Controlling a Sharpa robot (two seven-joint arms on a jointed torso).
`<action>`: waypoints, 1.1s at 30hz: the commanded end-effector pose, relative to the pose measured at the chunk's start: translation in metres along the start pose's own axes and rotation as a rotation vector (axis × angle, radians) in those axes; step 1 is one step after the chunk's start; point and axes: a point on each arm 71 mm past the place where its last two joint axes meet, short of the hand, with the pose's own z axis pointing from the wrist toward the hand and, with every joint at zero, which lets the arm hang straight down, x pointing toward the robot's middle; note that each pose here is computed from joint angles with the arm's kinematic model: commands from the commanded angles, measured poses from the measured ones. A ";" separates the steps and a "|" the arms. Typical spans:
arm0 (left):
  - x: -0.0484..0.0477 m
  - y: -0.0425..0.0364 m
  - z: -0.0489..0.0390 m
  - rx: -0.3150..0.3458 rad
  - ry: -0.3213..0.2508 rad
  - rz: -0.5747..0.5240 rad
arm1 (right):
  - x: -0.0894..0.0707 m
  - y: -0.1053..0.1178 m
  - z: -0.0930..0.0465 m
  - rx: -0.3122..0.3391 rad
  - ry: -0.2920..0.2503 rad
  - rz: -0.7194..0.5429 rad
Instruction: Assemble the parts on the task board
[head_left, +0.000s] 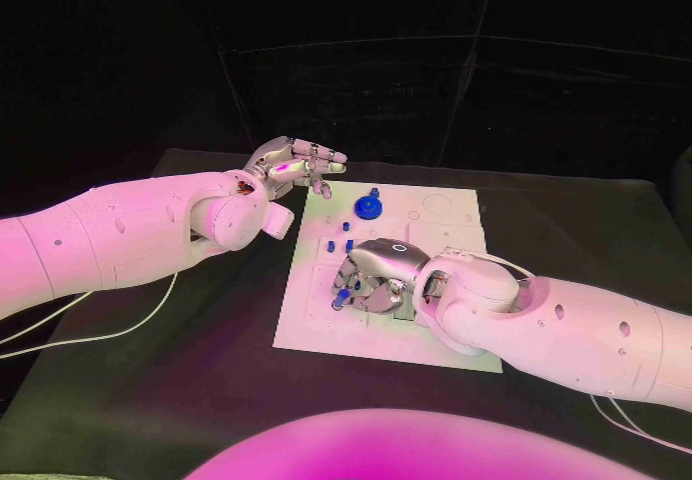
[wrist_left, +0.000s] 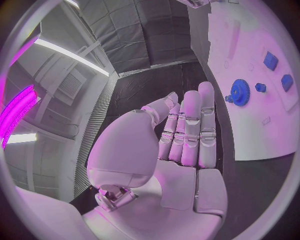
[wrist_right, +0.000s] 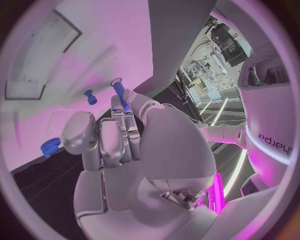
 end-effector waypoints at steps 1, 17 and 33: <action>0.0015 -0.0012 0.0005 0.005 0.013 -0.007 | 0.002 0.000 0.001 0.006 0.028 -0.029; 0.0019 -0.0010 0.0002 0.002 0.016 -0.008 | 0.006 0.001 0.008 0.022 0.038 -0.076; 0.0014 -0.0007 -0.0002 -0.002 0.017 -0.009 | 0.007 0.004 0.007 -0.002 -0.007 -0.043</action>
